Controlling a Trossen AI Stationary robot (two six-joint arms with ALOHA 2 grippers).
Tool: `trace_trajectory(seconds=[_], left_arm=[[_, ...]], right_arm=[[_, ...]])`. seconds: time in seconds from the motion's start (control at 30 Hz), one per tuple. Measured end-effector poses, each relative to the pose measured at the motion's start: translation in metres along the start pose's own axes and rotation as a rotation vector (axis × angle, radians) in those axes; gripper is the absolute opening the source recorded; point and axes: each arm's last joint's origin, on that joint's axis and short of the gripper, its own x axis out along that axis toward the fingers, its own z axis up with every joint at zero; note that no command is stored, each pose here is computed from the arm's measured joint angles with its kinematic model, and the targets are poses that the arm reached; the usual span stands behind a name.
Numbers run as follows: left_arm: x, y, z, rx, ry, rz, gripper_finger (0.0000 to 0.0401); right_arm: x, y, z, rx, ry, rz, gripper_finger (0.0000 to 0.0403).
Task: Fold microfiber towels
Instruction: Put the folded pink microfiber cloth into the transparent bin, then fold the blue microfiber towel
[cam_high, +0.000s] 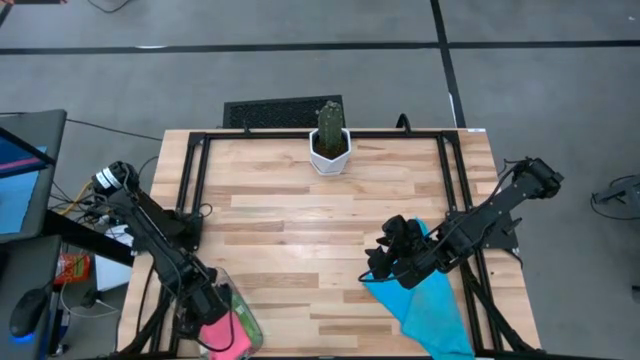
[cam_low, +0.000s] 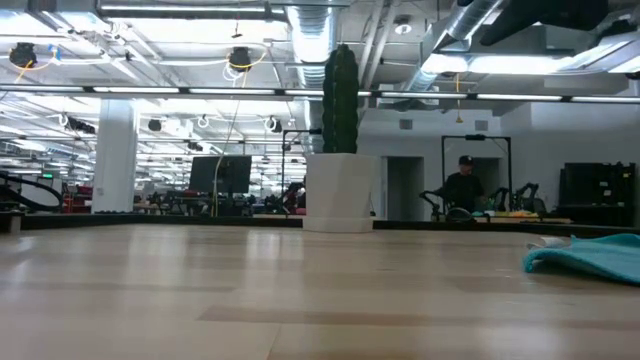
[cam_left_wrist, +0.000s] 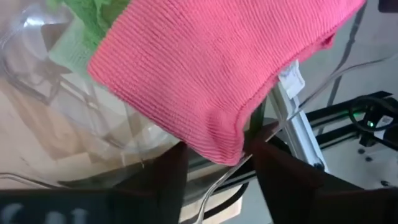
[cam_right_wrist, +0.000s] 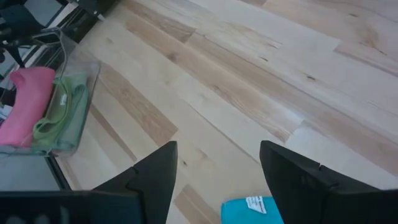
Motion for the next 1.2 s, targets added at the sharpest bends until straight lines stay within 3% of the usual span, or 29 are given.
trace_trajectory(seconds=[0.2,0.37,0.47,0.6,0.7,0.83,1.03,1.2], left_arm=[[-0.007,0.000,0.000,-0.101,0.037,-0.041,0.0212],[-0.052,-0.011,-0.007,-0.126,-0.014,-0.129,0.0214],[-0.087,-0.013,-0.010,-0.192,-0.168,-0.156,0.0213],[-0.121,-0.010,0.006,-0.301,-0.582,-0.104,0.0213],[-0.133,0.002,0.038,-0.306,-0.846,-0.017,0.0213],[-0.124,0.029,0.110,-0.305,-0.948,0.018,0.0213],[-0.084,0.070,0.208,-0.236,-1.036,-0.103,0.0213],[-0.045,0.103,0.259,-0.302,-1.070,-0.214,0.0213]], right_arm=[[-0.002,-0.001,-0.003,0.033,0.014,-0.006,0.0255],[-0.006,-0.011,-0.015,0.093,0.139,-0.100,0.0255],[-0.005,-0.015,-0.024,0.115,0.214,-0.184,0.0255],[0.003,-0.018,-0.039,0.130,0.307,-0.308,0.0255],[0.011,-0.020,-0.046,0.100,0.356,-0.398,0.0255],[0.018,-0.031,-0.035,0.021,0.419,-0.499,0.0255],[0.006,-0.066,-0.003,-0.083,0.461,-0.542,0.0255],[0.001,-0.105,0.001,-0.075,0.465,-0.522,0.0255]])
